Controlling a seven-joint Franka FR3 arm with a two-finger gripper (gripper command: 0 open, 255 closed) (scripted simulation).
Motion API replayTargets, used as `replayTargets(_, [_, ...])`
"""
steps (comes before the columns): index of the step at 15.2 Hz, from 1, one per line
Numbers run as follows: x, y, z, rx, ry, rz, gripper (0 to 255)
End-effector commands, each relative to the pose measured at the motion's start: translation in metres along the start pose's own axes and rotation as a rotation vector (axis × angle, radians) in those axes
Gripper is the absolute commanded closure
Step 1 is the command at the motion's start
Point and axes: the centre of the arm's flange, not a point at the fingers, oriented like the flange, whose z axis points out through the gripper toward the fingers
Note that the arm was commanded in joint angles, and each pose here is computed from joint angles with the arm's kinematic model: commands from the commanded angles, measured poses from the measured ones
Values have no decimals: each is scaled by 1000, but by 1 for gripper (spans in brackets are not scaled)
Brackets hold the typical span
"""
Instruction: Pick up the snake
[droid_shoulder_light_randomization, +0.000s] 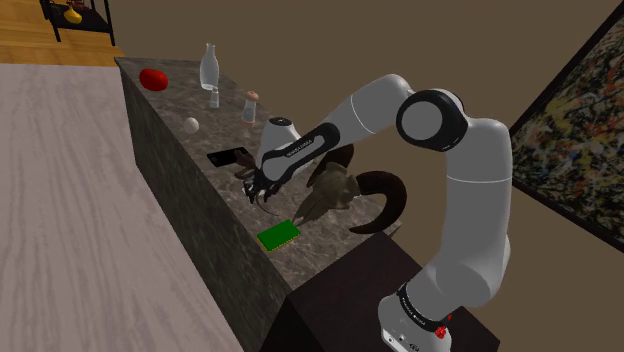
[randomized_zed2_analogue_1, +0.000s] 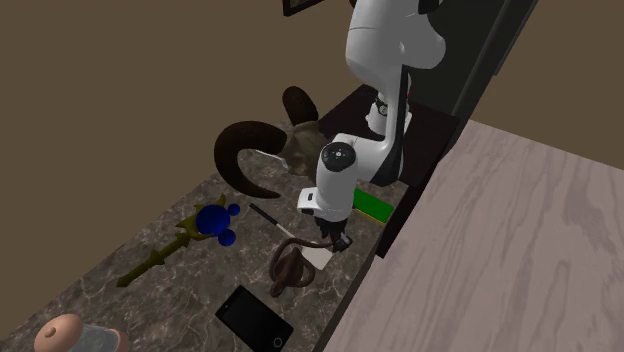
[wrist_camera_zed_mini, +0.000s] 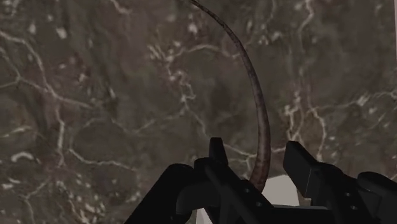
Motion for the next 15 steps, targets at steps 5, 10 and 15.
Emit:
replayTargets(5, [-3, -3, -6, 8, 1, -8, 255])
replayTargets(10, [-2, -4, -33, 8, 1, -8, 255])
replayTargets(15, [-2, -5, -59, 8, 1, -8, 255])
